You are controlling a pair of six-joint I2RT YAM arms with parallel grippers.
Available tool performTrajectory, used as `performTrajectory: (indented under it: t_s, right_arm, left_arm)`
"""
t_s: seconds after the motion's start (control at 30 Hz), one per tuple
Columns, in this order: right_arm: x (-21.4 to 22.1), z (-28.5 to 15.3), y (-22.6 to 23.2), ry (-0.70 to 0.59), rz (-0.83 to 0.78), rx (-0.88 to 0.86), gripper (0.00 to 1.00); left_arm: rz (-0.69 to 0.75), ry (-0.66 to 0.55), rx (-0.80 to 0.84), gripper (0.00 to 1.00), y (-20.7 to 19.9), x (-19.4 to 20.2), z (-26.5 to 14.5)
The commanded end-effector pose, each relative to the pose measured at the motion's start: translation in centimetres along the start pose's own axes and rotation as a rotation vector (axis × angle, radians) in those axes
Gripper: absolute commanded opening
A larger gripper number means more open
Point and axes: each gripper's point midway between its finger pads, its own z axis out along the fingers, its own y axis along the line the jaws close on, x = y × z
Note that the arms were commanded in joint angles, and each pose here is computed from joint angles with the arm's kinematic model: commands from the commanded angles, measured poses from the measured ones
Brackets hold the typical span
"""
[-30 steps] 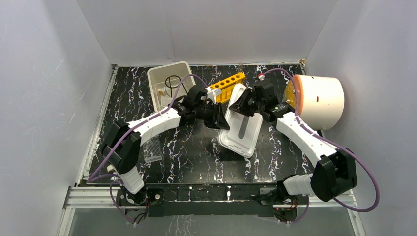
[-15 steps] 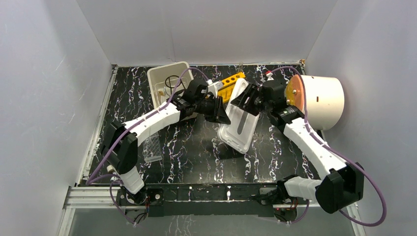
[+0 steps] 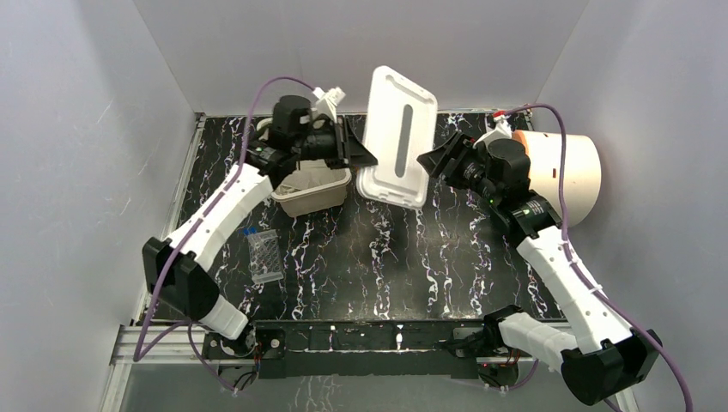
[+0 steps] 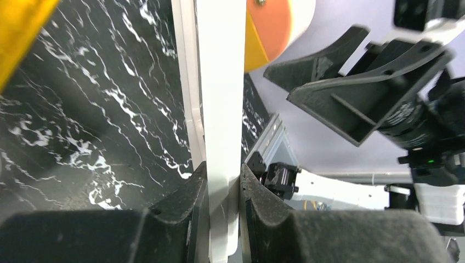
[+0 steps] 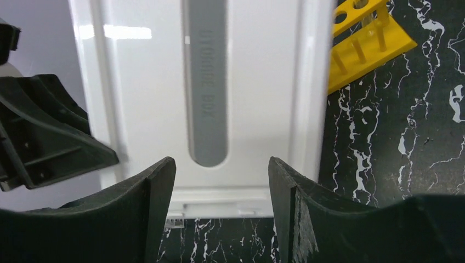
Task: Organize the chemistry lab equipment
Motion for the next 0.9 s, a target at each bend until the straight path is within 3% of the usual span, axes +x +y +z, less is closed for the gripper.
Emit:
performTrajectory:
  t_s: [0.0,0.23,0.43,0.87]
  right_arm:
    - [-3.8,-1.2,2.4,-0.132,-0.045,-0.065,0.71]
    - [-2.9,0.1,2.0,-0.087,-0.038,-0.061,0.72]
    - [-1.8,1.7,2.0,-0.016,-0.033,-0.068,0.71]
    - [0.0,4.4,1.7,0.086,-0.008,-0.074,0.70]
  left_arm:
    - [0.047,-0.150,0.049,0.00,-3.2,-4.4,-6.1]
    - [-0.033,-0.313,-0.115,0.00,1.6,-8.0,-11.5]
    - [-0.190,-0.414,-0.235,0.00,6.0,-9.1,-14.5]
    - [-0.392,-0.351,-0.196,0.00,9.8,-7.1,-14.9]
